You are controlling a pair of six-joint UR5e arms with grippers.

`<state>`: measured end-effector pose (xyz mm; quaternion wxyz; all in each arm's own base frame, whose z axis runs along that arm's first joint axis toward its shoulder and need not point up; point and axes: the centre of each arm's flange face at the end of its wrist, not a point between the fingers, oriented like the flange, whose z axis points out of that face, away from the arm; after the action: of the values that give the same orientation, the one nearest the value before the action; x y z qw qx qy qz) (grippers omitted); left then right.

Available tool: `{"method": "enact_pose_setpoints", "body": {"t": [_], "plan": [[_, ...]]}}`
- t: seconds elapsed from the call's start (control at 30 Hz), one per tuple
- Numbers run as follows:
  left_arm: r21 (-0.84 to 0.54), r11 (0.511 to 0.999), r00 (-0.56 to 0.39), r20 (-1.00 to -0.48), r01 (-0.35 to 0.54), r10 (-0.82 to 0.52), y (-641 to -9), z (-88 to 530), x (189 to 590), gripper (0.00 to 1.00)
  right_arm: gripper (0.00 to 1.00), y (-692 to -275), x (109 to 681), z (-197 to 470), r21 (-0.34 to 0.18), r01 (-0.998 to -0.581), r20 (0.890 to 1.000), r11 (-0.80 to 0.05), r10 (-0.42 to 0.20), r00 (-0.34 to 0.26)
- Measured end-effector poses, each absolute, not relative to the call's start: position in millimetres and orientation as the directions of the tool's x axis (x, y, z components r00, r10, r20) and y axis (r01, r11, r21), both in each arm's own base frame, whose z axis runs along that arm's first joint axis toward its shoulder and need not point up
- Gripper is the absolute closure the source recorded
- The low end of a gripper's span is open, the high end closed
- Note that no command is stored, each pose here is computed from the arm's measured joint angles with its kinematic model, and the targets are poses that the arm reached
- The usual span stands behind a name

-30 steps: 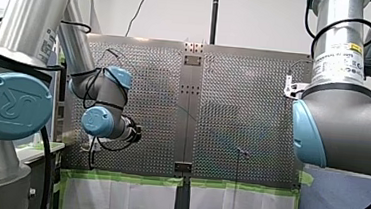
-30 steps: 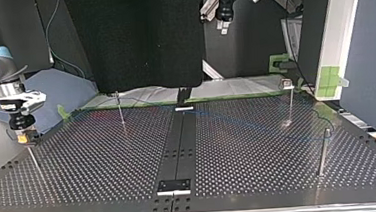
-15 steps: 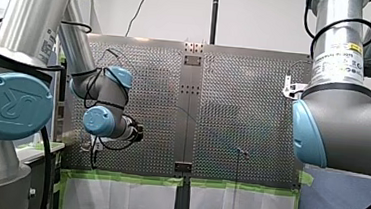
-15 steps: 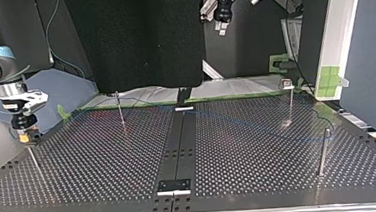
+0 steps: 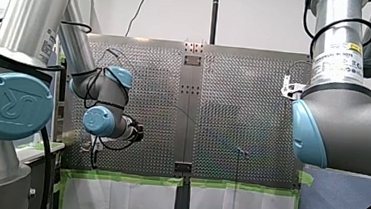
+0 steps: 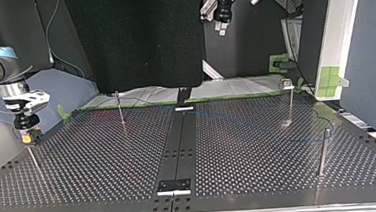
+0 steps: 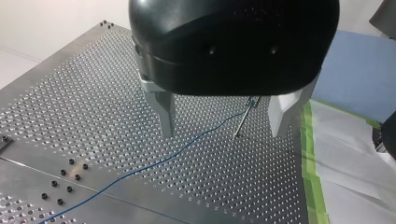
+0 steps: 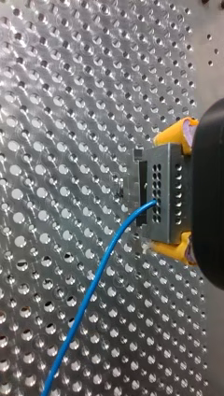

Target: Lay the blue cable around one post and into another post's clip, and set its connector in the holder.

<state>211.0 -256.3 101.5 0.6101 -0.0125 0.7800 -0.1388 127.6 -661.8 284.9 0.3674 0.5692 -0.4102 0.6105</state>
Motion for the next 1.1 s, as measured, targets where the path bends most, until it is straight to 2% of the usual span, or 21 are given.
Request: {"method": "enact_pose_setpoints", "body": {"t": [0.37,1.1], "plan": [[-0.233,0.961,-0.252,-0.949,0.148,-0.191,-256.4,102.2,212.8,0.0,1.0,-667.3,126.9,289.6,-0.099,-0.912,0.993,-0.398,0.019,-0.117],[-0.233,0.961,-0.253,-0.948,0.148,-0.191,-256.4,102.3,213.1,0.0,1.0,-666.8,127.2,281.1,-0.131,-0.915,0.991,-0.38,-0.021,-0.133]]}}
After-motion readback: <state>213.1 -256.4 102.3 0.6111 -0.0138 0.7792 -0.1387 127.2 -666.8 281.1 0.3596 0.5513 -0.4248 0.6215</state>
